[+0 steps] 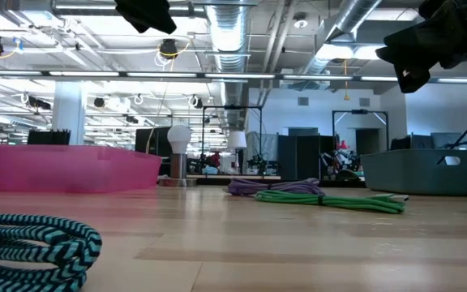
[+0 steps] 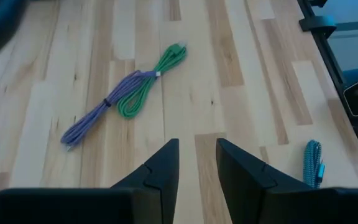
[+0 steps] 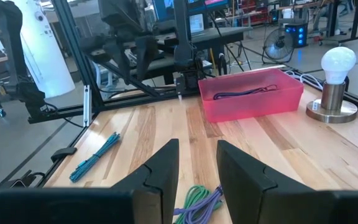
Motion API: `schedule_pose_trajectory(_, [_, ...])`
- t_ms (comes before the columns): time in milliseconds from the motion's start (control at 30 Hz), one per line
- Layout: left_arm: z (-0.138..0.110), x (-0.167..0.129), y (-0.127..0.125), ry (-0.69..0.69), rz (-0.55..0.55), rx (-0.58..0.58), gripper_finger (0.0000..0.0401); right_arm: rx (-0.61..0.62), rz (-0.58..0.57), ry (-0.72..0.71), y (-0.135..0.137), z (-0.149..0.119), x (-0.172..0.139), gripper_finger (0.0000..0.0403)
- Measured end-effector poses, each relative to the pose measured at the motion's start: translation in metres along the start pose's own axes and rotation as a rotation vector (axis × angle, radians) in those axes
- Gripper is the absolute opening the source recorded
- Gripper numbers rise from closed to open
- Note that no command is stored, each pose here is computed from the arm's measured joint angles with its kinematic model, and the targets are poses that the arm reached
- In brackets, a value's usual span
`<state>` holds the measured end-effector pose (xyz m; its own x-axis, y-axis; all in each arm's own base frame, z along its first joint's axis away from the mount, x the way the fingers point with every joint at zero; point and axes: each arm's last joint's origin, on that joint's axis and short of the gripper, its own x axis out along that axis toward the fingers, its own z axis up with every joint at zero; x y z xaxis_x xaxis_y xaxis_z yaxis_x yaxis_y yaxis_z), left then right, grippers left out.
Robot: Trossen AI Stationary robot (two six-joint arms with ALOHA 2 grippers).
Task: Pick & Place USB Port
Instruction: Put the purple charger cable into the blue bin
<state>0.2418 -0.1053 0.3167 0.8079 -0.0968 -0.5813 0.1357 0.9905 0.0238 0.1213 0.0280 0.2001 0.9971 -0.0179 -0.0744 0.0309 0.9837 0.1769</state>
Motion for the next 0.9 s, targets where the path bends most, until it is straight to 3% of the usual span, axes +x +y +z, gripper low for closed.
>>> schedule_pose_trajectory(133, [0.002,-0.006,-0.001,-0.025,-0.011,0.009,0.0106,0.0,0.003,0.001,0.0,0.0,0.0,0.0102])
schedule_pose_trajectory(233, [0.004,-0.017,0.0,-0.06,-0.017,0.095,0.0106,0.0,0.002,0.0,0.0,0.0,0.0,0.0102])
schedule_pose_trajectory(333, [0.005,-0.037,0.003,-0.115,-0.017,0.201,0.0101,0.002,0.0,-0.006,0.0,0.001,0.0,0.0102])
schedule_pose_trajectory(433, [-0.001,-0.061,0.012,-0.186,0.01,0.202,0.0084,0.007,-0.014,-0.021,-0.001,0.002,0.0,0.0102])
schedule_pose_trajectory(633, [-0.042,-0.093,0.029,-0.32,0.024,0.132,0.0033,0.106,-0.03,-0.014,-0.003,0.001,0.001,0.0102])
schedule_pose_trajectory(900, [-0.107,-0.093,0.041,-0.443,0.017,0.08,0.0006,0.112,-0.081,0.05,-0.003,0.005,0.015,0.0102])
